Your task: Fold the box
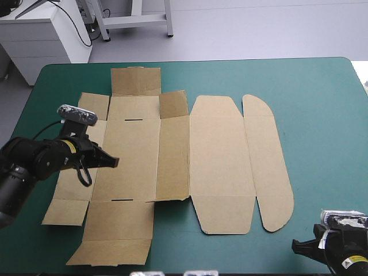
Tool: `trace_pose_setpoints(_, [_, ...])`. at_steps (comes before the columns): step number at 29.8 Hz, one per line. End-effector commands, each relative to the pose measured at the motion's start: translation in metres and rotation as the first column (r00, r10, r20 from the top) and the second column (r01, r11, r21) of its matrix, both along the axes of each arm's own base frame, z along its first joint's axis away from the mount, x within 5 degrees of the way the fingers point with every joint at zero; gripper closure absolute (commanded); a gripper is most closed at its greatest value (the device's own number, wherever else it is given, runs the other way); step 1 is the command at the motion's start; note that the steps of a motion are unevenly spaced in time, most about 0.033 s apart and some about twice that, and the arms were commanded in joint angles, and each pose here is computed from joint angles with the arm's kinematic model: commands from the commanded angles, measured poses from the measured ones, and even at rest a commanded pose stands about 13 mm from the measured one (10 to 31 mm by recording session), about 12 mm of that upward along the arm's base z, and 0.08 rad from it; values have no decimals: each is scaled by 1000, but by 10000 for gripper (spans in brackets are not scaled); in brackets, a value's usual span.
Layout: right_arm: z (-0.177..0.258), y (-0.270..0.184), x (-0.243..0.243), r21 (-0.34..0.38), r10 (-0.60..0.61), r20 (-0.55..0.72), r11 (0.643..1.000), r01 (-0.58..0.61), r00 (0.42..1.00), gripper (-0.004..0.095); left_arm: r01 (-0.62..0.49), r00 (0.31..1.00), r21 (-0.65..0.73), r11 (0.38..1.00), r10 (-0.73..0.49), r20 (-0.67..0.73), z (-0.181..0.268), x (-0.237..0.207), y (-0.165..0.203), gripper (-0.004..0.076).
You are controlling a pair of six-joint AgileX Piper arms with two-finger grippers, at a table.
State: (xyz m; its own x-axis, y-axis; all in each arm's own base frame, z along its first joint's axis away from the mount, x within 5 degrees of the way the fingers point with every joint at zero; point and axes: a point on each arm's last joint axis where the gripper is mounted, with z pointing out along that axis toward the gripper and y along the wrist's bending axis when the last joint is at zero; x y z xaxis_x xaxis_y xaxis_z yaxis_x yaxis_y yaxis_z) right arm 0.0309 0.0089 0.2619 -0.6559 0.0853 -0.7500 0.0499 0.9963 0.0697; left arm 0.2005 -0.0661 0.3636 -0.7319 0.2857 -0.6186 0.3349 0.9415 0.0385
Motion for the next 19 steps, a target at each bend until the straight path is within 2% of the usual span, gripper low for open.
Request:
trace_pose_setpoints(1, [11,0,4,0,-2,70,1000,2,998,928,-62,994,-68,996,68,91,22,23,14,732])
trace_pose_setpoints(7, [11,0,4,0,-2,70,1000,2,998,928,-170,984,-221,960,177,11,17,49,64,732])
trace_pose_setpoints(11, [11,0,4,0,-2,70,1000,2,998,928,-262,965,-268,927,246,-91,2,54,104,732])
trace_pose_setpoints(17, [11,0,4,0,-2,70,1000,2,998,928,-411,912,-367,835,369,-181,-13,48,168,732])
trace_pose_setpoints(19, [11,0,4,0,-2,70,1000,2,998,928,-416,910,-397,818,374,-181,-17,48,180,732])
